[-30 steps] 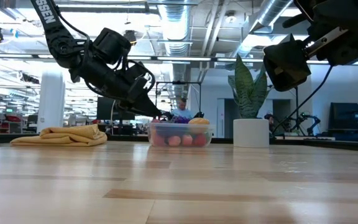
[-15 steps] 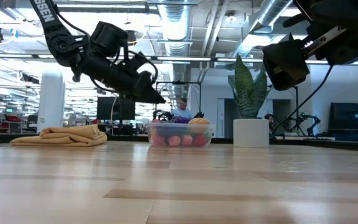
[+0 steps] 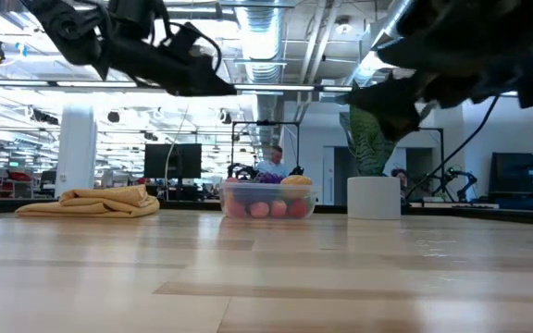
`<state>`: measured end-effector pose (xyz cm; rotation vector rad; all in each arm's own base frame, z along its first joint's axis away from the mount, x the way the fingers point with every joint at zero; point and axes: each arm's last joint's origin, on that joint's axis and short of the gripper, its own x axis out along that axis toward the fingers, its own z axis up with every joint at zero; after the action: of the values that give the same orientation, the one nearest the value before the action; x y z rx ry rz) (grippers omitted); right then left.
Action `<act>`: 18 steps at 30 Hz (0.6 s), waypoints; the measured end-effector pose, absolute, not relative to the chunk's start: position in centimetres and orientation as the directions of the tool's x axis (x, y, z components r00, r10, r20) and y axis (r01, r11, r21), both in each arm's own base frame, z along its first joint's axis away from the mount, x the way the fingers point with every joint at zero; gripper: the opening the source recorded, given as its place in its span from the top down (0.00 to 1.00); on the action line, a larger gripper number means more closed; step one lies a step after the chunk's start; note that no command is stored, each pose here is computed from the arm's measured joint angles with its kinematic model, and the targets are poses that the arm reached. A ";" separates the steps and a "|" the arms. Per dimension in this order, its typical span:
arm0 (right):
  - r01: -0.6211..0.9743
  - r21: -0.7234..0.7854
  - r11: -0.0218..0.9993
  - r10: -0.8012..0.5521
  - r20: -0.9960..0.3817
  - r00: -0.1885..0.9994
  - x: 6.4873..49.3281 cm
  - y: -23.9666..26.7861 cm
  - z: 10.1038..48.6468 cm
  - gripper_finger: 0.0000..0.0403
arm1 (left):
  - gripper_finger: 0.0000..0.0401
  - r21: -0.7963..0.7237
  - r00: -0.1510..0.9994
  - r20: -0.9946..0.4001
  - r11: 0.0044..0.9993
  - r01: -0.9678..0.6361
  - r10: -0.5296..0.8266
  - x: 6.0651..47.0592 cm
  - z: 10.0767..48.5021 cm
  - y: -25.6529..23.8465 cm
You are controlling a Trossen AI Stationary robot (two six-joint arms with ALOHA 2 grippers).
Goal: Pick and placing Produce into tupperware
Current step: Return to Home Position
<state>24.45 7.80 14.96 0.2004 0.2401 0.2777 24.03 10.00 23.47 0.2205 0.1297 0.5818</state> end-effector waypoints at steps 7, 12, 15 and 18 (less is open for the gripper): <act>-0.110 0.260 0.959 0.167 -0.210 0.963 24.8 4.3 15.8 0.34 | 0.55 0.153 0.768 0.000 0.759 -0.632 0.640 21.9 26.0 9.5; -0.186 0.182 0.966 0.209 -0.120 0.970 24.5 2.4 17.8 0.34 | 0.55 0.115 0.846 -0.002 0.840 -0.529 0.533 20.8 27.0 8.7; -0.306 0.019 0.952 0.307 -0.045 0.951 23.9 2.1 19.4 0.34 | 0.55 0.169 0.929 -0.019 0.917 -0.360 0.369 20.2 27.3 7.9; -0.317 -0.124 0.940 0.320 0.010 0.947 23.2 1.8 20.8 0.34 | 0.55 0.179 0.953 -0.059 0.942 -0.283 0.297 19.6 27.4 7.4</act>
<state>23.24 1.81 20.80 -0.1213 -0.0299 0.3250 19.62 7.39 27.36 0.1701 0.0858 0.2963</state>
